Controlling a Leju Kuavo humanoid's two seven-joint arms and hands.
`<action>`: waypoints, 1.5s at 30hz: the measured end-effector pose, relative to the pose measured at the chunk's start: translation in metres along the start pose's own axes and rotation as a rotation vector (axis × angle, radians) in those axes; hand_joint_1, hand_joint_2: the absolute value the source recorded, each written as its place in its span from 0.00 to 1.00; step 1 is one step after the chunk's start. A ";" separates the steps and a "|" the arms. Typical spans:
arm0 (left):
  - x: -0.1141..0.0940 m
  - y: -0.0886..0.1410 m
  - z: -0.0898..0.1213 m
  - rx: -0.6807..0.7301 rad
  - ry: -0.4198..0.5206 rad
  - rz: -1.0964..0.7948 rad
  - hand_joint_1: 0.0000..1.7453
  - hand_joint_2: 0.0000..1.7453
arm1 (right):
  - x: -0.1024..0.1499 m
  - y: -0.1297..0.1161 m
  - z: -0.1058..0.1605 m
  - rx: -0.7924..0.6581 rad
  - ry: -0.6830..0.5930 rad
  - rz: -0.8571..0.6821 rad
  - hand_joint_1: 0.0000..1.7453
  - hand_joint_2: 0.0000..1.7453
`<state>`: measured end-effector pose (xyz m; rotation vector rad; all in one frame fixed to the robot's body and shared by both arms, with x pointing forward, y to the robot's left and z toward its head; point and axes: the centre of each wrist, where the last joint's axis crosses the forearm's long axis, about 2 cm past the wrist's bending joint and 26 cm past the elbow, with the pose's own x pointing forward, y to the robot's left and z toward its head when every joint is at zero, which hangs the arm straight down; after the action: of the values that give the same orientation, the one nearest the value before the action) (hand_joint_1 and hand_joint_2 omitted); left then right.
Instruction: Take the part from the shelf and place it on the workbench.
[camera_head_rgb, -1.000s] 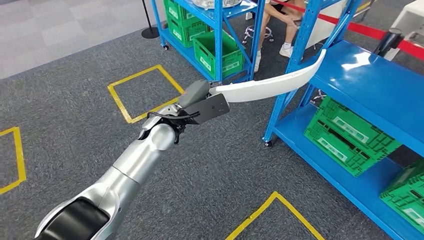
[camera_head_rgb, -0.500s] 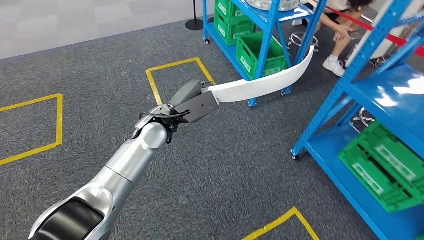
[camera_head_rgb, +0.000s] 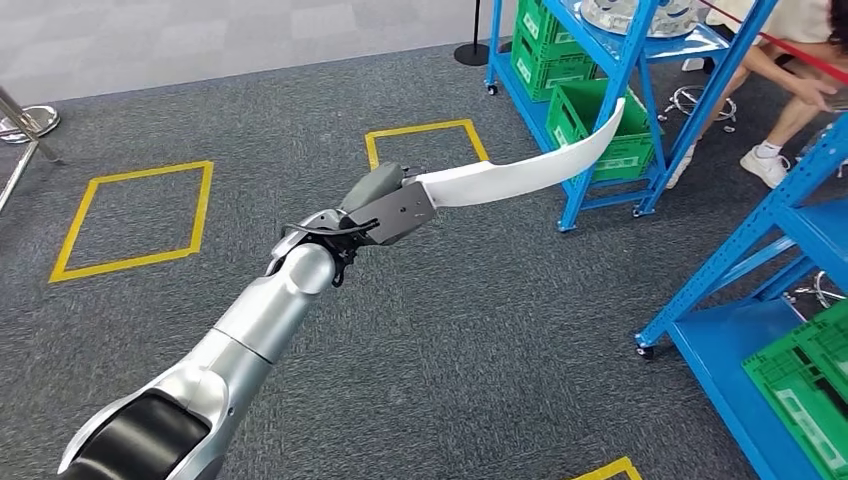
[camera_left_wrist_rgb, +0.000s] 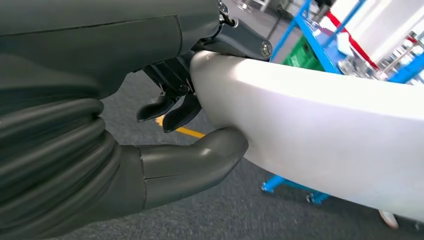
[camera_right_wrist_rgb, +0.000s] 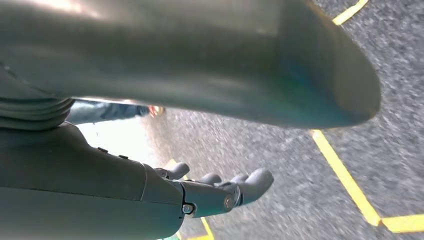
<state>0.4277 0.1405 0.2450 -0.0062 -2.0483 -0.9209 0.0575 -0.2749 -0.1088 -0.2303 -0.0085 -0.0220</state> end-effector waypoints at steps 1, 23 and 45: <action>0.000 -0.001 0.001 0.004 0.002 -0.002 1.00 1.00 | -0.001 0.000 0.000 0.000 0.002 0.001 0.00 0.00; -0.002 -0.010 0.009 0.035 -0.004 -0.003 1.00 1.00 | -0.001 -0.001 0.000 0.001 0.002 0.004 0.00 0.00; -0.005 -0.003 0.011 0.063 -0.005 -0.011 1.00 1.00 | 0.002 -0.003 -0.001 -0.006 -0.007 0.009 0.00 0.00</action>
<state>0.4218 0.1467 0.2355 0.0367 -2.0834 -0.8637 0.0590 -0.2785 -0.1087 -0.2363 -0.0140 -0.0126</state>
